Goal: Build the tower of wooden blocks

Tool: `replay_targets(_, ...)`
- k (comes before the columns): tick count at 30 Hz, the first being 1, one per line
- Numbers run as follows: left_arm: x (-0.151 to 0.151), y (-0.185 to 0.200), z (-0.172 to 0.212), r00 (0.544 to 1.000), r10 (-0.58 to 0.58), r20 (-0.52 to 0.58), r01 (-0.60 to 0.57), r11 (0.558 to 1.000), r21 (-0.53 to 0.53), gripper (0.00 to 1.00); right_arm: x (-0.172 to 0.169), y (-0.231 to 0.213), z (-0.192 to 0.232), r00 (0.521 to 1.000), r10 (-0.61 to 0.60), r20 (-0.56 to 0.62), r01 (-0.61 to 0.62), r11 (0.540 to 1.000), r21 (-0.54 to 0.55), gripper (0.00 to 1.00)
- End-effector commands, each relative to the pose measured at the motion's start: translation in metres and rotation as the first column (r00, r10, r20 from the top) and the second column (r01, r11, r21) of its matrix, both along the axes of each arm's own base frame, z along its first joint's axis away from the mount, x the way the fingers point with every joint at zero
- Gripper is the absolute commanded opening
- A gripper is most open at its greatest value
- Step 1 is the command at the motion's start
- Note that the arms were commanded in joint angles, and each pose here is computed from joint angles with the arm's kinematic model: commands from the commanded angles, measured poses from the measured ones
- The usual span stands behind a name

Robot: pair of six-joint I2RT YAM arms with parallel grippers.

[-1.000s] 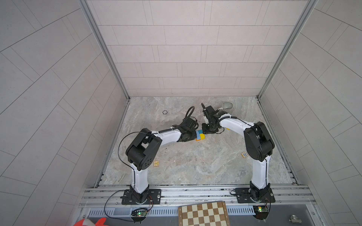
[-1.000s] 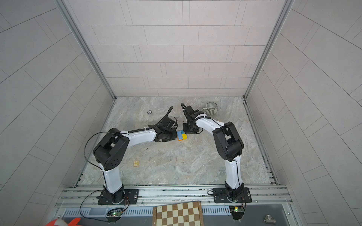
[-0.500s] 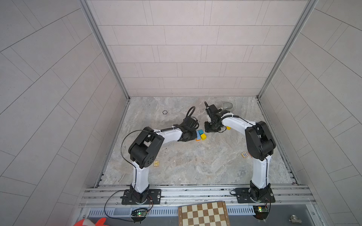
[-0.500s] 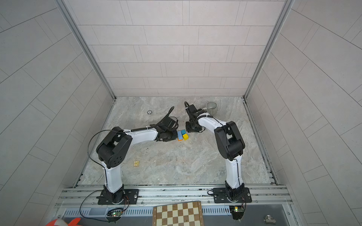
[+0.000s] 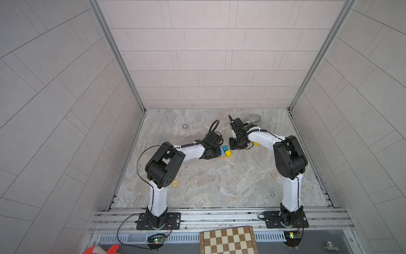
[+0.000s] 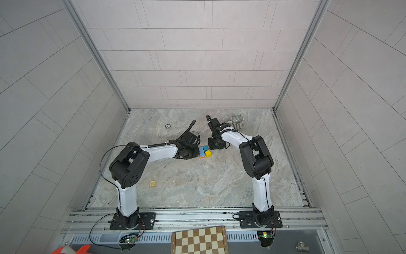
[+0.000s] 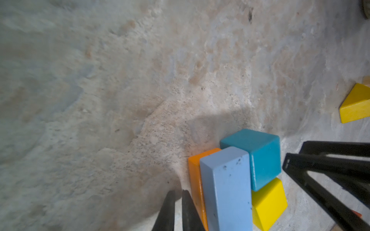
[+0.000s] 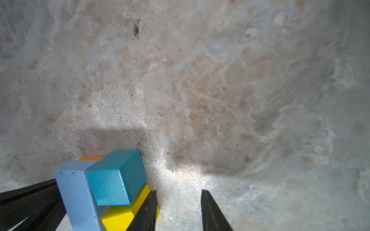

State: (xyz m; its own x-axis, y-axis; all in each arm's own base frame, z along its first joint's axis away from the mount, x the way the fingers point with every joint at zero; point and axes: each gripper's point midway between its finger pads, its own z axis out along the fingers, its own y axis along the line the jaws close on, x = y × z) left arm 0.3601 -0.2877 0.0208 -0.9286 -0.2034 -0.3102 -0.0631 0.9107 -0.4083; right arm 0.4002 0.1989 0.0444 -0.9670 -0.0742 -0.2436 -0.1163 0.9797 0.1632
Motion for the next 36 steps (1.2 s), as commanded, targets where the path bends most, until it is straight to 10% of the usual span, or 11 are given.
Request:
replay_targets(1, 0.006, -0.003, -0.001, 1.000, -0.002, 0.004, 0.002, 1.000, -0.005, 0.14, -0.008, 0.006, -0.006, 0.998, 0.046, -0.032, -0.048, 0.998, -0.042, 0.38)
replay_targets(36, 0.008, -0.001, 0.006, 1.000, -0.001, 0.018, 0.002, 0.999, -0.033, 0.13, -0.044, -0.015, 0.013, 1.000, 0.005, -0.025, -0.006, 1.000, -0.031, 0.38)
